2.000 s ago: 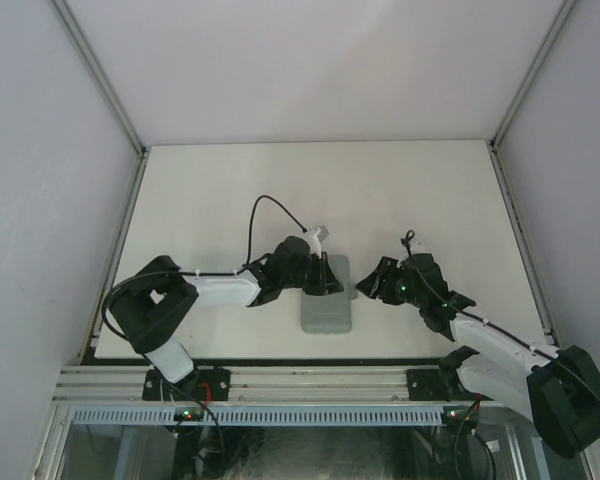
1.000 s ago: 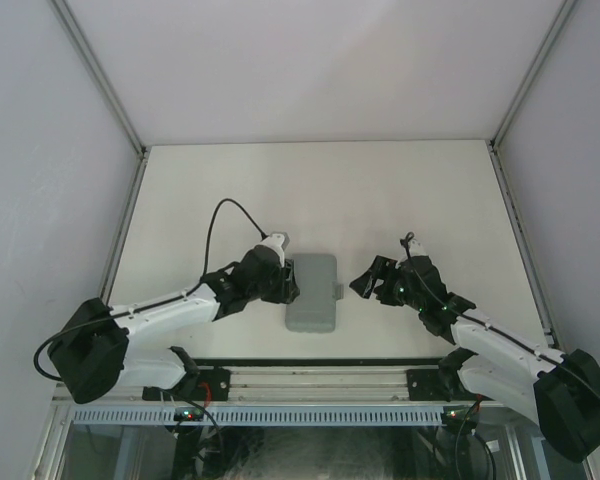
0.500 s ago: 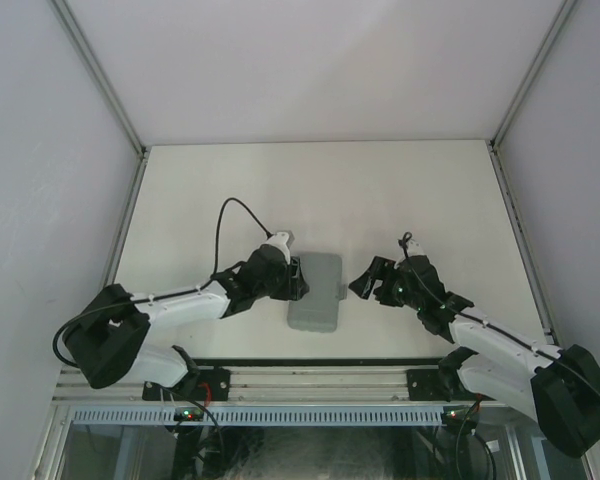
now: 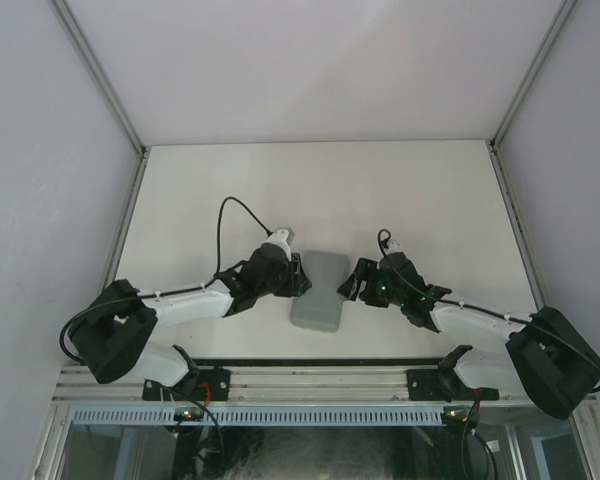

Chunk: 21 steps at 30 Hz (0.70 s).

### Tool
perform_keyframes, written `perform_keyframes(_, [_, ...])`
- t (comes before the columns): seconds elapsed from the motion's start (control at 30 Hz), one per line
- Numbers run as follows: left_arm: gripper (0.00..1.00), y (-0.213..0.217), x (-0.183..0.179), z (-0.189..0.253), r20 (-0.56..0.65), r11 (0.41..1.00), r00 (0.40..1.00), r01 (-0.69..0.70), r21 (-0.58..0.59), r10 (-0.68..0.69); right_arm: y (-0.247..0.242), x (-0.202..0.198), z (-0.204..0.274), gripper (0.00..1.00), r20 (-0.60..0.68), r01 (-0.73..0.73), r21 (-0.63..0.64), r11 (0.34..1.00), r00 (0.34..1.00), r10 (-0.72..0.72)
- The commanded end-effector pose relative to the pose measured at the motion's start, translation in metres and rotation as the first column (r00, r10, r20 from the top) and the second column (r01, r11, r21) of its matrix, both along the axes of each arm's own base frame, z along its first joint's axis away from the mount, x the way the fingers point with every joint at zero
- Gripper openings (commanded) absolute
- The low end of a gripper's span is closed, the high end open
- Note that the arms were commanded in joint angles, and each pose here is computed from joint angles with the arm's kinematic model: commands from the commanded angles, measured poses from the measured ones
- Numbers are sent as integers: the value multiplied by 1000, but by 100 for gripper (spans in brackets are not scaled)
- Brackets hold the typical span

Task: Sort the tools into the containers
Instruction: Close the storage box at the center of the board.

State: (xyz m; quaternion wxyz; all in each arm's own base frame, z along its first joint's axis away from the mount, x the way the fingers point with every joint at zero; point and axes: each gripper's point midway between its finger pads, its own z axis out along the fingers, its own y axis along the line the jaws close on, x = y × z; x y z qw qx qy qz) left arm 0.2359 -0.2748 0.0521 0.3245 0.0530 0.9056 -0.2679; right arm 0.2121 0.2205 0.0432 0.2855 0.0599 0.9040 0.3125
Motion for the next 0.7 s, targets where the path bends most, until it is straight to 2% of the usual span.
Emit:
perform_keyframes(0.0, [42,34,-33,-53,-153,984,988,26,176,1,23,19,23,67,49,17,76,997,999,-20])
perform_keyframes(0.5, [41,33,-37,-56,-164,980,987,34,194,-2,31,18,17,42,22,2,-16,1000,1000,-2])
perform_keyframes(0.67, [40,34,-36,-54,-165,978,986,30,204,5,31,15,14,39,15,7,-62,998,1000,-6])
